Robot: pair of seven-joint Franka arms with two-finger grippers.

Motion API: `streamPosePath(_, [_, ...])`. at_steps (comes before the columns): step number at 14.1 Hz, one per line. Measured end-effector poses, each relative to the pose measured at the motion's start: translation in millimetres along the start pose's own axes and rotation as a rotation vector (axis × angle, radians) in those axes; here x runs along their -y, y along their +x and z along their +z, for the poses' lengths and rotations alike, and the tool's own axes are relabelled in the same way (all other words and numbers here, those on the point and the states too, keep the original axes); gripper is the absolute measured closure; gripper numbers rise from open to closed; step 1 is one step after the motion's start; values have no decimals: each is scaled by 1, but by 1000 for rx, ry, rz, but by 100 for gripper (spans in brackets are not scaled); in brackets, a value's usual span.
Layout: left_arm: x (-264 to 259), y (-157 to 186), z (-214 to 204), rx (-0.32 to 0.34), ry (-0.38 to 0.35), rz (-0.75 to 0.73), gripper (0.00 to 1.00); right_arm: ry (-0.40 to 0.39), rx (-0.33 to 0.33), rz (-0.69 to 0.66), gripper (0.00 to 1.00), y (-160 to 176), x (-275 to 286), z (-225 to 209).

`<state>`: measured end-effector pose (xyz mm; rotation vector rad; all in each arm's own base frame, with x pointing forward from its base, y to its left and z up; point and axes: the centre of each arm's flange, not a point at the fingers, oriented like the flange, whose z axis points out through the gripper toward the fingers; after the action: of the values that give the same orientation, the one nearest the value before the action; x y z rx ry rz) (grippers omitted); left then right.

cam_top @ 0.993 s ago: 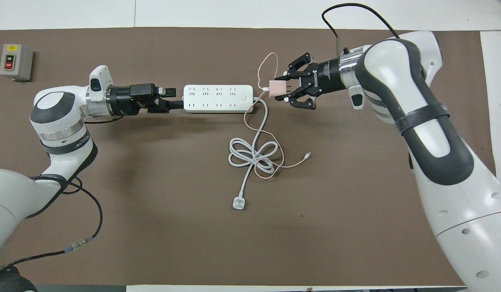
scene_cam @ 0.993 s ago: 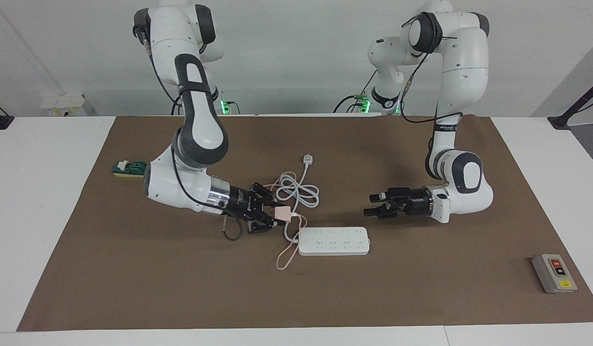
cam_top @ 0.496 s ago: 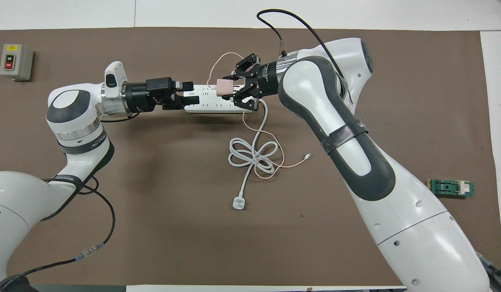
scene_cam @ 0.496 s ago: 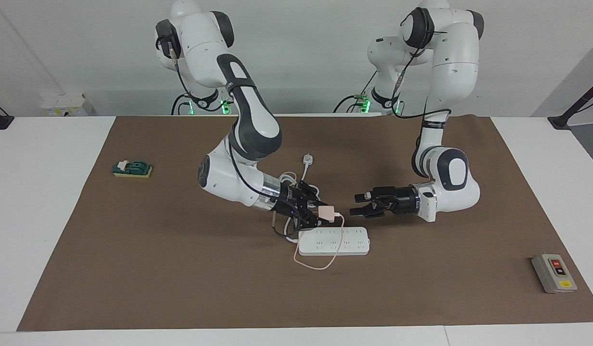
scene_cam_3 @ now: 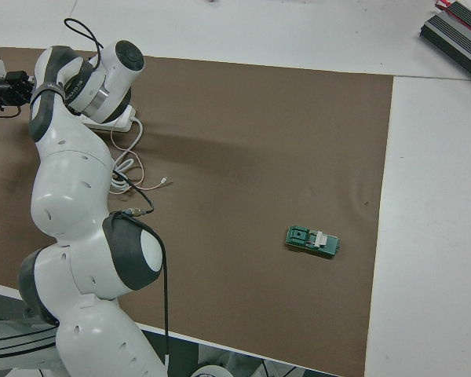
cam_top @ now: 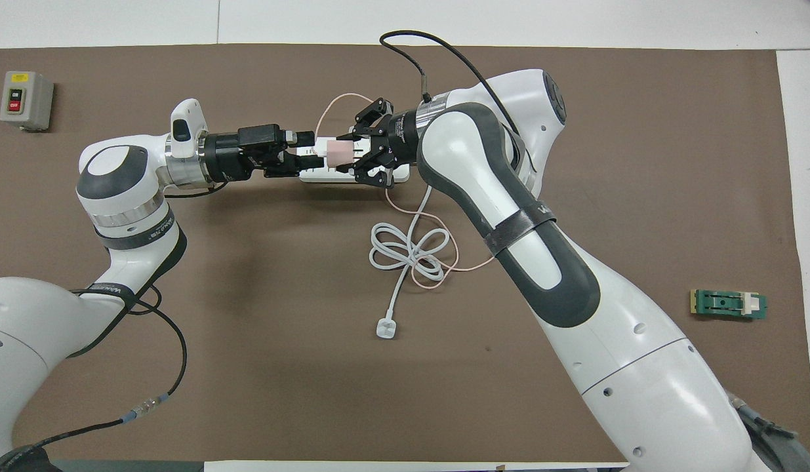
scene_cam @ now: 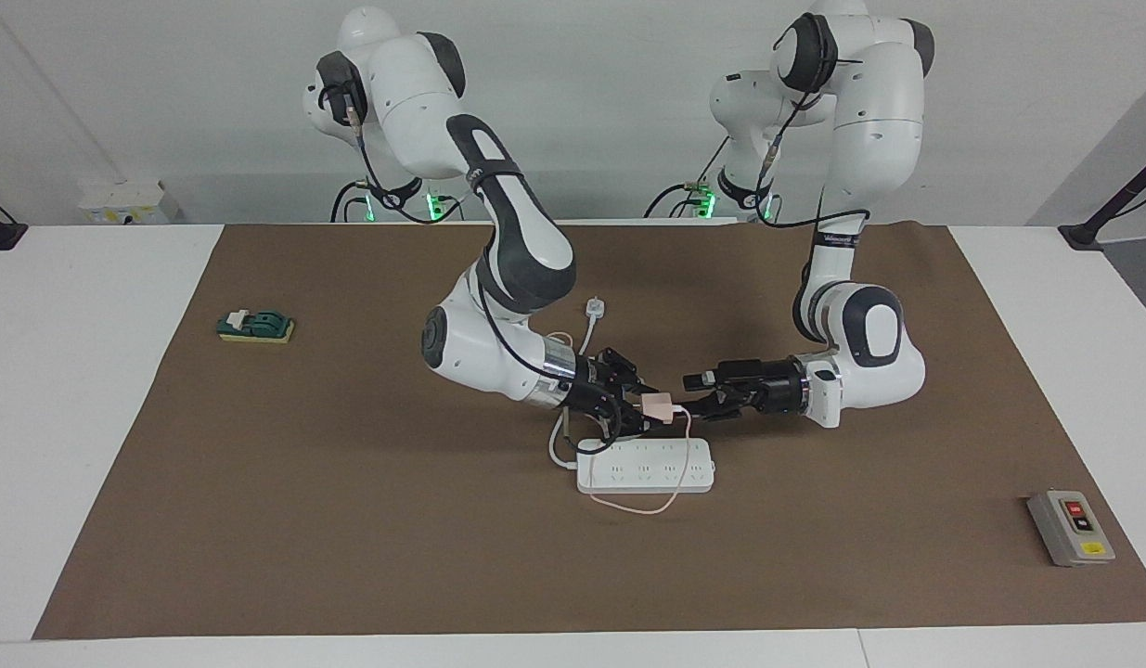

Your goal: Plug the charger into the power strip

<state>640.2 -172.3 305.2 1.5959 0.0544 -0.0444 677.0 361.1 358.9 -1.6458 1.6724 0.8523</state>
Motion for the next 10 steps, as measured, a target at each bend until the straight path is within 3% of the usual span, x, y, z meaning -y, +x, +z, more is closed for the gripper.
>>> streamPosePath(10, [2,0,-2,-3,2,3,0,10,13,-18,52,-14,-1,3])
